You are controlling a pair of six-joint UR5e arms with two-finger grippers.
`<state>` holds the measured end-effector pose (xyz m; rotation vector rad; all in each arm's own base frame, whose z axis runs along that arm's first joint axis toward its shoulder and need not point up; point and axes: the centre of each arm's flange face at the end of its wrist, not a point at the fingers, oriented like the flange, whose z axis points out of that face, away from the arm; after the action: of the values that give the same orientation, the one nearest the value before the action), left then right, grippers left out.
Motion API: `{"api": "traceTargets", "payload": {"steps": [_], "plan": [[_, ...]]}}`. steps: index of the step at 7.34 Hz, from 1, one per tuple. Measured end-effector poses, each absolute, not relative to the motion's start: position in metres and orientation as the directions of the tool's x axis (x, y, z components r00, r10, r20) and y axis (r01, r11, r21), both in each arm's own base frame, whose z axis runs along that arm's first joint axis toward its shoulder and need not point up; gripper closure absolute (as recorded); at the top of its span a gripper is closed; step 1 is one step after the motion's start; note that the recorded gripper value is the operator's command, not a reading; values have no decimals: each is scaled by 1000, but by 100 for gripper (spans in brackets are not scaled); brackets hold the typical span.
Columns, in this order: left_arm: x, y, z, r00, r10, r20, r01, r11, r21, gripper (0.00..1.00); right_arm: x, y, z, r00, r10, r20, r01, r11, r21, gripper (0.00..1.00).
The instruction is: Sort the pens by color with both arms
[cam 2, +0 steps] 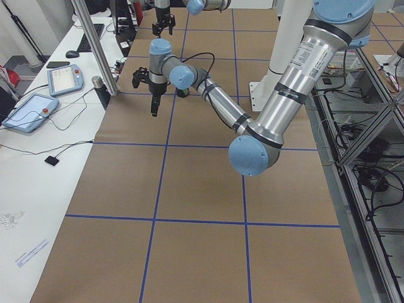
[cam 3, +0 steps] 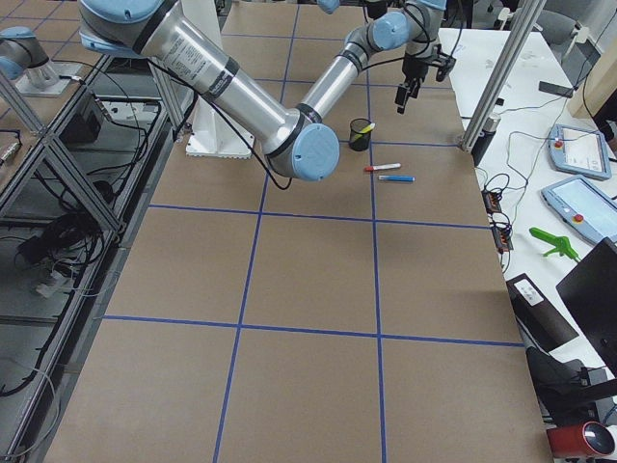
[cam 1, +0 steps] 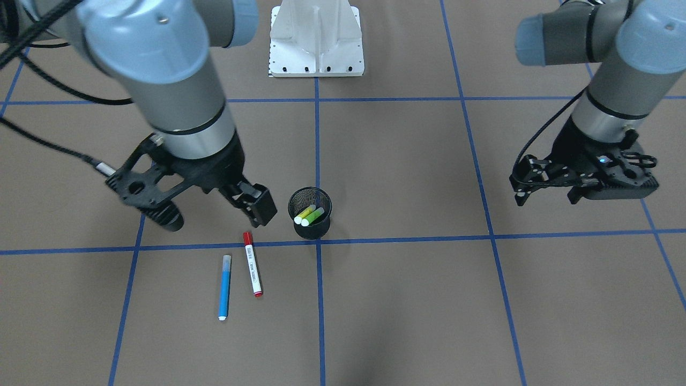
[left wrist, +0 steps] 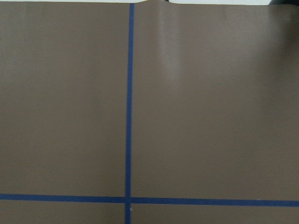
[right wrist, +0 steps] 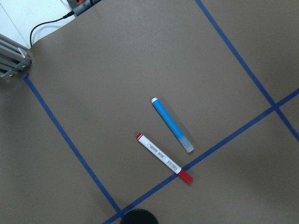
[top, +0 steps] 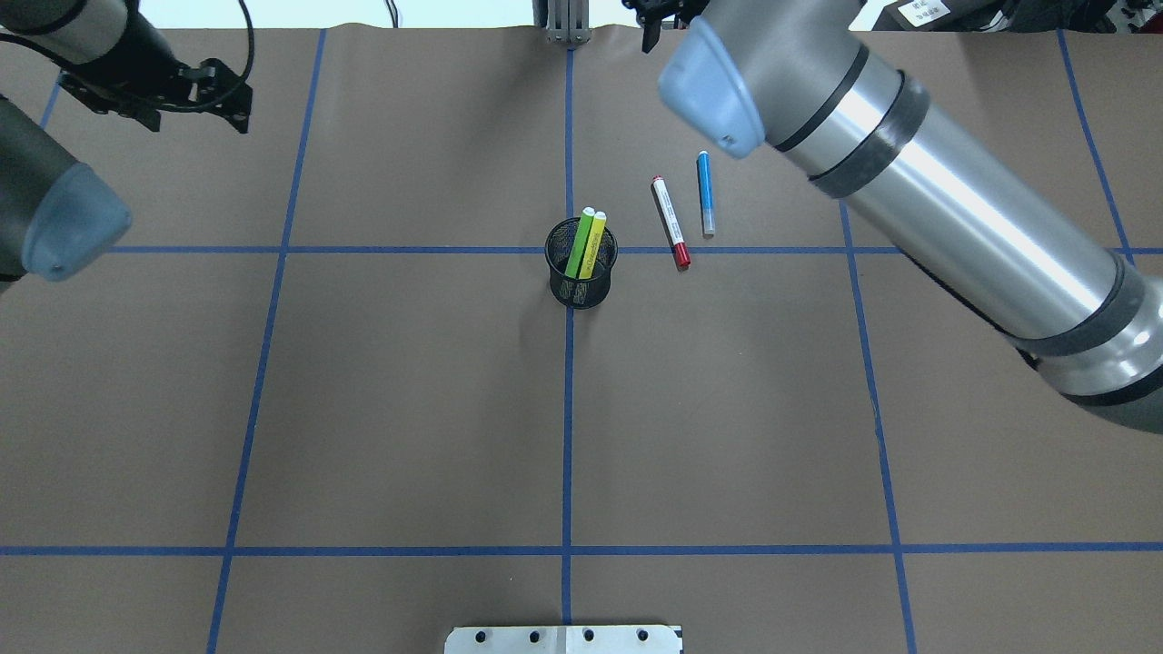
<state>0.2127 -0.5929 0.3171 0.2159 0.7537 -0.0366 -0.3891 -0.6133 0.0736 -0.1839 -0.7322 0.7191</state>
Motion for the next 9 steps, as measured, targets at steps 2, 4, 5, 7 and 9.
{"api": "traceTargets", "payload": {"steps": [2, 4, 5, 7, 9], "plan": [[175, -589, 372, 758, 117, -642, 23, 978, 205, 0, -442, -583, 79, 492, 710, 504, -610, 694, -382, 21], [144, -590, 416, 751, 155, -642, -39, 981, 191, 0, -477, -573, 87, 488, 669, 561, -603, 723, -338, 25], [130, -595, 436, 737, 164, -656, -62, 982, 176, 0, -494, -576, 96, 496, 618, 610, -576, 760, -302, 29], [110, -602, 458, 726, 174, -666, -81, 982, 168, 0, -526, -568, 113, 575, 471, 669, -474, 858, -196, 30], [104, -603, 462, 724, 177, -667, -83, 982, 170, 0, -555, -545, 117, 618, 398, 678, -422, 896, -141, 44]]}}
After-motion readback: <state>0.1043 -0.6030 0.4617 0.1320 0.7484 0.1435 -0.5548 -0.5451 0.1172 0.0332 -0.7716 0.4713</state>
